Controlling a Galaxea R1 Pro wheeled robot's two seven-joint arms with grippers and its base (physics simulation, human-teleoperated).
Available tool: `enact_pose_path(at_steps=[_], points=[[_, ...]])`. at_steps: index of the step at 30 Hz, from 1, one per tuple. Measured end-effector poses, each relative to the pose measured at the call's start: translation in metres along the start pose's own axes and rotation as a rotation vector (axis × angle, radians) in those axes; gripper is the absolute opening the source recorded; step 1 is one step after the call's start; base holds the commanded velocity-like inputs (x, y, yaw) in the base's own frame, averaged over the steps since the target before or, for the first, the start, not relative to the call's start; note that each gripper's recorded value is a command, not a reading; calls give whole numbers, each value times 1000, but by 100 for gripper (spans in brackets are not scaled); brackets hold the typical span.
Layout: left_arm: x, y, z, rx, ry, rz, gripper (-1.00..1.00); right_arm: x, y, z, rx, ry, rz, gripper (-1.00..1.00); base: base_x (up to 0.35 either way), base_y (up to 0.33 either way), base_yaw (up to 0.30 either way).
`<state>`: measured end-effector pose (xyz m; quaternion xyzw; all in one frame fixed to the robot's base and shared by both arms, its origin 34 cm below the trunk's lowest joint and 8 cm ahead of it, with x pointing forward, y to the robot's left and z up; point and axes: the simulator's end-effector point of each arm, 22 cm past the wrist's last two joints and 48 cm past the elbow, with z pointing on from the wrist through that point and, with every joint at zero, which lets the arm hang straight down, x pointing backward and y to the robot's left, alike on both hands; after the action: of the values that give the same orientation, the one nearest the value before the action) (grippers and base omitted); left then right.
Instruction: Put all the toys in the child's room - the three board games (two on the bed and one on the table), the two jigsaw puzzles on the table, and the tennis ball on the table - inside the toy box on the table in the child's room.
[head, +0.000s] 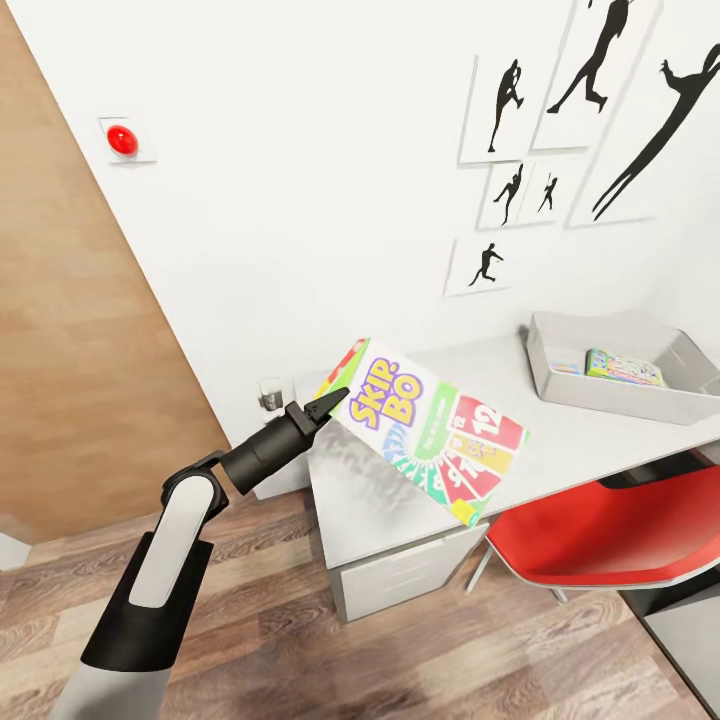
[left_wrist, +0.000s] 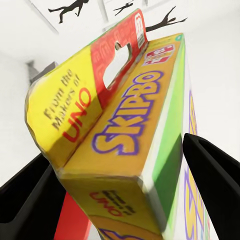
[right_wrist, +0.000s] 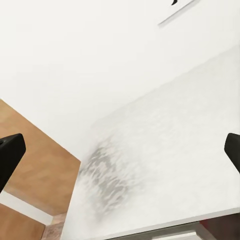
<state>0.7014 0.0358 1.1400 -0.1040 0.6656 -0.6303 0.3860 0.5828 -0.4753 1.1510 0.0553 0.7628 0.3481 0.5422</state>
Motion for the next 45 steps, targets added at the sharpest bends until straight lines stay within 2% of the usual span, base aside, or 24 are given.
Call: enact_pose_path(at_steps=[17, 20, 25, 35, 36, 45], points=[[1, 3, -3, -6, 3, 1, -100, -2, 0, -2, -2, -4, -4, 100, 0, 0, -4], [0, 6, -9, 1, -4, -18, -100, 2, 2, 0, -1, 12, -13, 100, 0, 0, -95], [-5, 7, -19, 18, -23, -42, -100, 9, 4, 3, -1, 39, -21, 100, 0, -4, -201], [-25, 3, -32, 57, -77, -47, -100, 12, 4, 5, -1, 49, -24, 100, 0, -156, -259], [-33, 3, -37, 63, -96, -45, -100, 12, 4, 5, -1, 50, -24, 100, 0, -245, -277], [-33, -2, -38, 90, -99, -43, -100, 14, 5, 6, -3, 55, -23, 100, 6, -282, -282]])
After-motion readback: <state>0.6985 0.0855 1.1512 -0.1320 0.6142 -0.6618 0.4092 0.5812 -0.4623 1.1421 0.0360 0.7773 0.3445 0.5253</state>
